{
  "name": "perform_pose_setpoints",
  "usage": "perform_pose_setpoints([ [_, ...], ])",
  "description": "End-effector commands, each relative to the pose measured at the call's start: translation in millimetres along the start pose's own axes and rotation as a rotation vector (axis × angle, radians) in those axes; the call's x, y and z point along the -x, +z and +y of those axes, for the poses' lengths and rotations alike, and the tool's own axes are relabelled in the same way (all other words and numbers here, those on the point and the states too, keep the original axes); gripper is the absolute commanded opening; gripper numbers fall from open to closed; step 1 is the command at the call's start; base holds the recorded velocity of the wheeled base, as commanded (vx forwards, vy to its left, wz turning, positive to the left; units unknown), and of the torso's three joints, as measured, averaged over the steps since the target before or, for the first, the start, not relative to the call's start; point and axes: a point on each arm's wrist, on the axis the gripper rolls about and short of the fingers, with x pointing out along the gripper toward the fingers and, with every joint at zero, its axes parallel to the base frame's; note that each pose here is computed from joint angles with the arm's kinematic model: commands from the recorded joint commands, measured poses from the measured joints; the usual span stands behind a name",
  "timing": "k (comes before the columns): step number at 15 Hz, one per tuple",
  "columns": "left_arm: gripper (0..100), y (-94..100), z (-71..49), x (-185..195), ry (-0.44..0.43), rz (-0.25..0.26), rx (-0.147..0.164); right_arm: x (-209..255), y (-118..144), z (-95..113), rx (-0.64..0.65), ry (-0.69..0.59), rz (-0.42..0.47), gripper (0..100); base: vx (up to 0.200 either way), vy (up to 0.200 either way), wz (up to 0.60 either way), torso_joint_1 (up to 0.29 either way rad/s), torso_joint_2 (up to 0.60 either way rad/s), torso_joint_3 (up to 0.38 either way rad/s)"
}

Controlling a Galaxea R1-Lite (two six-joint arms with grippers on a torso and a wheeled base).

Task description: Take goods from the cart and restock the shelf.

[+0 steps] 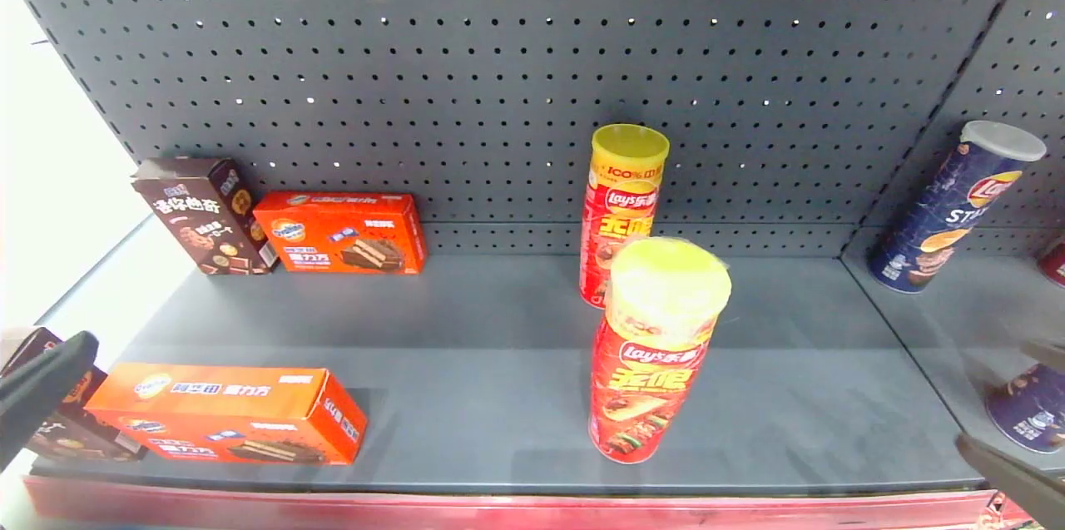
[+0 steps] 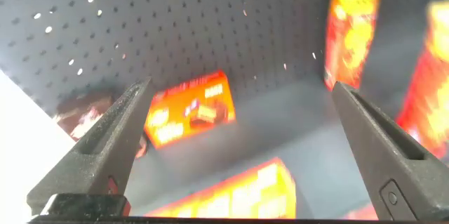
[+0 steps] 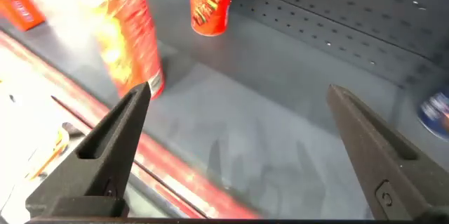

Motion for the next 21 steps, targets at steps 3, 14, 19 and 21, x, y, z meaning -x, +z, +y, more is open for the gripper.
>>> perform_pose_setpoints([
  [3,100,-58.4,9.3,109,-0.056,0.018,-0.050,85,-63,17,-0.024,-0.048,-0.074,100,0.000,0.000,0.00,0.000,0.00,0.000],
  [14,100,-133.2,-29.5,103,0.218,0.477,-0.071,80,-111,25,-0.142,-0.281,0.182,100,0.000,0.000,0.00,0.000,0.00,0.000],
  [19,100,-136.2,-28.5,102,0.412,0.482,-0.040,82,-113,22,-0.207,-0.703,0.110,100,0.000,0.000,0.00,0.000,0.00,0.000],
  [21,100,-135.7,-29.3,101,0.449,0.490,-0.036,80,-114,26,-0.226,-0.496,0.099,100,0.000,0.000,0.00,0.000,0.00,0.000],
])
